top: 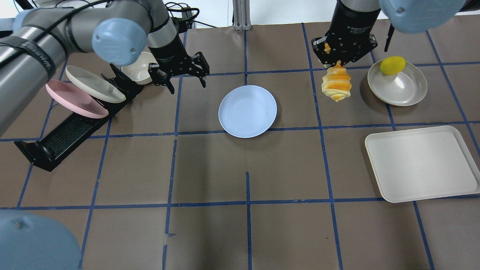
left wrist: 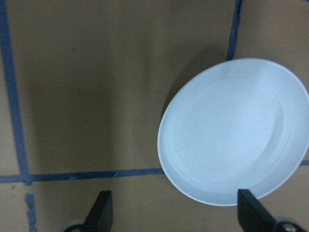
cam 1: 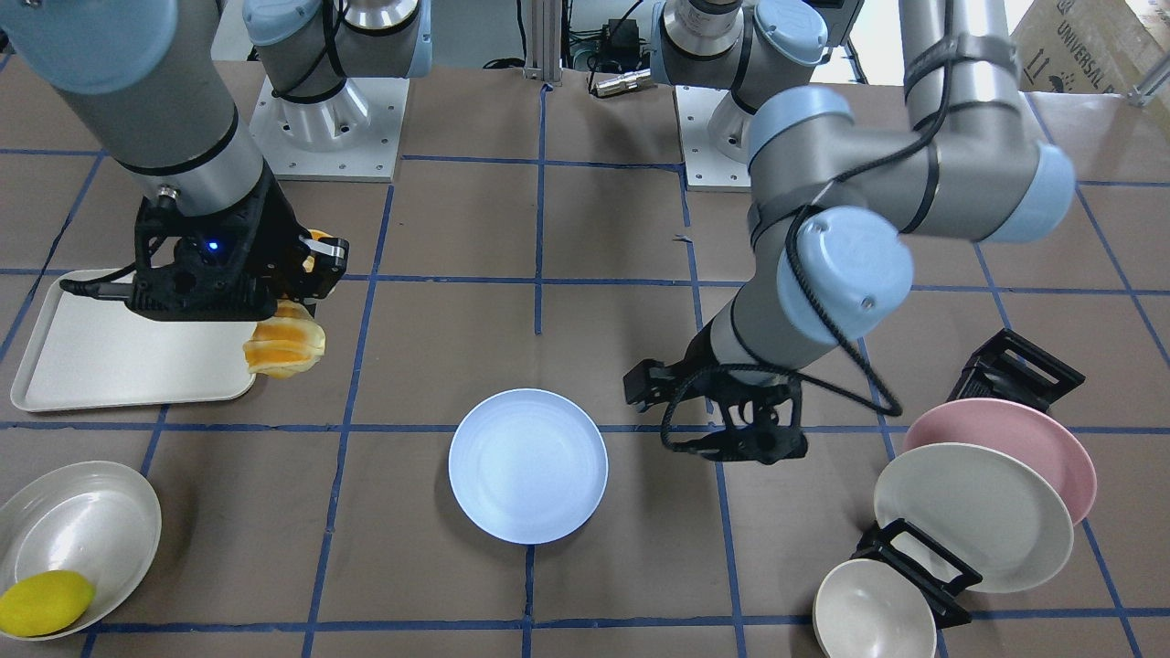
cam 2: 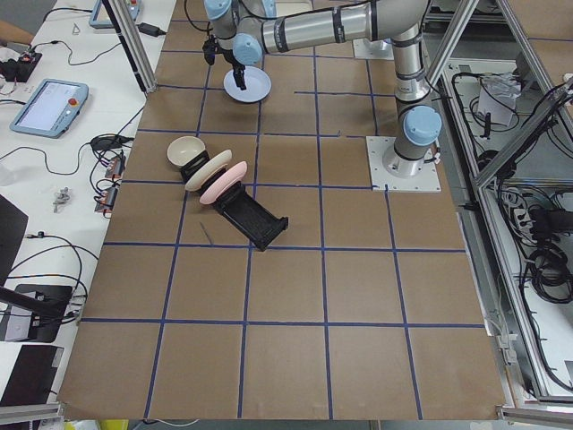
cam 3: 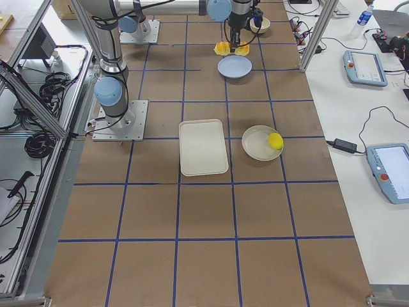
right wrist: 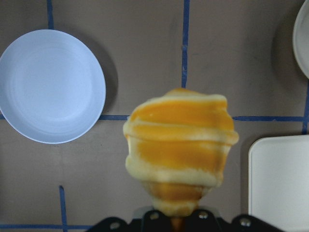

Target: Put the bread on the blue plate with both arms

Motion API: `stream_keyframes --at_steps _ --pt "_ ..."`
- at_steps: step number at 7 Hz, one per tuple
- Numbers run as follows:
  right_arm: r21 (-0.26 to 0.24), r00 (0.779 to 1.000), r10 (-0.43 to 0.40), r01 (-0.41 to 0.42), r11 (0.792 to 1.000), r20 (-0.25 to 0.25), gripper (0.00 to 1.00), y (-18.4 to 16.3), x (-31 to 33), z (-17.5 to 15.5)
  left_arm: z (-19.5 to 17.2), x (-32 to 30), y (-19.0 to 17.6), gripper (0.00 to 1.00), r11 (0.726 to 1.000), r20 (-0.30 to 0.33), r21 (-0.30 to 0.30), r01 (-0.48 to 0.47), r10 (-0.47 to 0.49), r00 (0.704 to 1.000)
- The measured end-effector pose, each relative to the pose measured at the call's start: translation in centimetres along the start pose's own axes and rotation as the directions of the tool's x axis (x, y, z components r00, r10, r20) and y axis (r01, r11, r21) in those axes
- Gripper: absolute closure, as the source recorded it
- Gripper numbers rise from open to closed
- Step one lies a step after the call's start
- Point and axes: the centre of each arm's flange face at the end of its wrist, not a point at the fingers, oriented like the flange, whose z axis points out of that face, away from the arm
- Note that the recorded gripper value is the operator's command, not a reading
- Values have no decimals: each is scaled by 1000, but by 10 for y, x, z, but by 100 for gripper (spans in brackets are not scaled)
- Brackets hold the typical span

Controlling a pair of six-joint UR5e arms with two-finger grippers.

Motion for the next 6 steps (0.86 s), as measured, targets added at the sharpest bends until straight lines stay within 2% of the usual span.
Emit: stream_keyframes --at_steps 1,3,4,6 --pt "29 1000 -8 8 1000 4 97 3 -23 29 -38 -17 27 3 1000 45 12 -1 0 999" --pt "103 998 -66 64 993 15 96 8 -74 93 -87 -25 80 2 999 64 50 -3 0 998" --pt "108 994 -103 99 989 33 96 6 -97 124 -94 -27 101 2 998 63 63 -7 3 998" --pt "99 982 -173 165 981 75 96 -1 -141 177 -100 -32 117 0 996 62 67 -53 49 997"
